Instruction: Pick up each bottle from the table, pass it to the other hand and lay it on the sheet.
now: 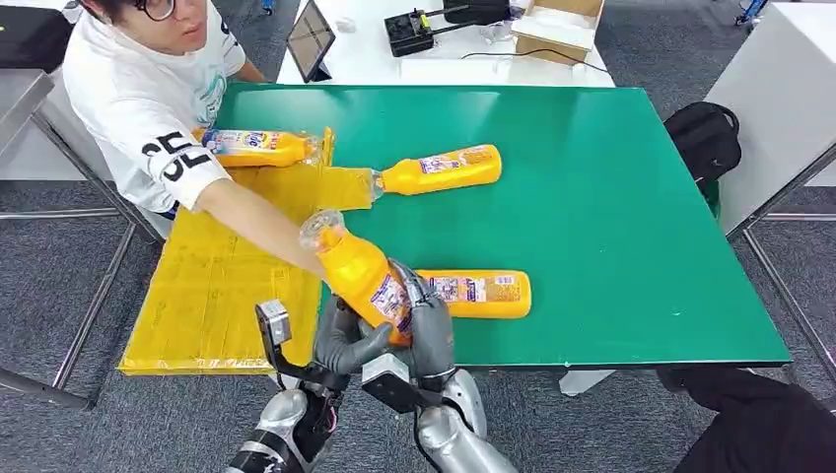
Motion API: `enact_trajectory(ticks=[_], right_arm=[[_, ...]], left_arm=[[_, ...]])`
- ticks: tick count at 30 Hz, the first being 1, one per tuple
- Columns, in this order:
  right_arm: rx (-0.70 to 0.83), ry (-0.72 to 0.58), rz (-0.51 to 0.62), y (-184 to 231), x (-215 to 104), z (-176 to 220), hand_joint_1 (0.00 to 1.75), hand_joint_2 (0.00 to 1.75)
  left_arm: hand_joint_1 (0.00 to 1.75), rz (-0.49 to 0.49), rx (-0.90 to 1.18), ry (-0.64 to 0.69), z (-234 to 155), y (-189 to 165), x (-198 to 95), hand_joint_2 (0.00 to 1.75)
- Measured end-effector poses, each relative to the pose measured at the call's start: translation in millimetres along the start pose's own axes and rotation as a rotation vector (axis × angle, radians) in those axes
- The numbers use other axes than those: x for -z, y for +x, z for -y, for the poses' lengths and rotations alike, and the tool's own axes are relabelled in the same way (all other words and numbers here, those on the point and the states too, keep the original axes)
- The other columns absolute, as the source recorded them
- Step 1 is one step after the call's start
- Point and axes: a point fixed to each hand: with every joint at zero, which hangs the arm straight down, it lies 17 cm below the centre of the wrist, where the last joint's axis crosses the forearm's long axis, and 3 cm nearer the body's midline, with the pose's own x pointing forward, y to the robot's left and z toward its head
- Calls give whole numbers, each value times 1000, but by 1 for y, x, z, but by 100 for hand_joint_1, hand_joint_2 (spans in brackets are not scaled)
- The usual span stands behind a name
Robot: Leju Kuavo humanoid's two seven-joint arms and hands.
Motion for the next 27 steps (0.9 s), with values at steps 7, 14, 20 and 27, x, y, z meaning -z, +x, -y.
enact_trajectory(ticks=[7,14,20,27], right_arm=[[-6,88,12,1,-3,-25,175,175],[-17,118,16,0,-5,-32,175,175],[-21,127,17,-1,-6,-33,175,175],[-24,133,18,-1,-6,-35,175,175]], left_arm=[[0,6,-6,58,-17,0,-8,175],[0,2,-10,76,-22,-2,-11,175],[0,1,-8,80,-23,-2,-12,175],[0,0,-9,82,-23,-3,-12,175]])
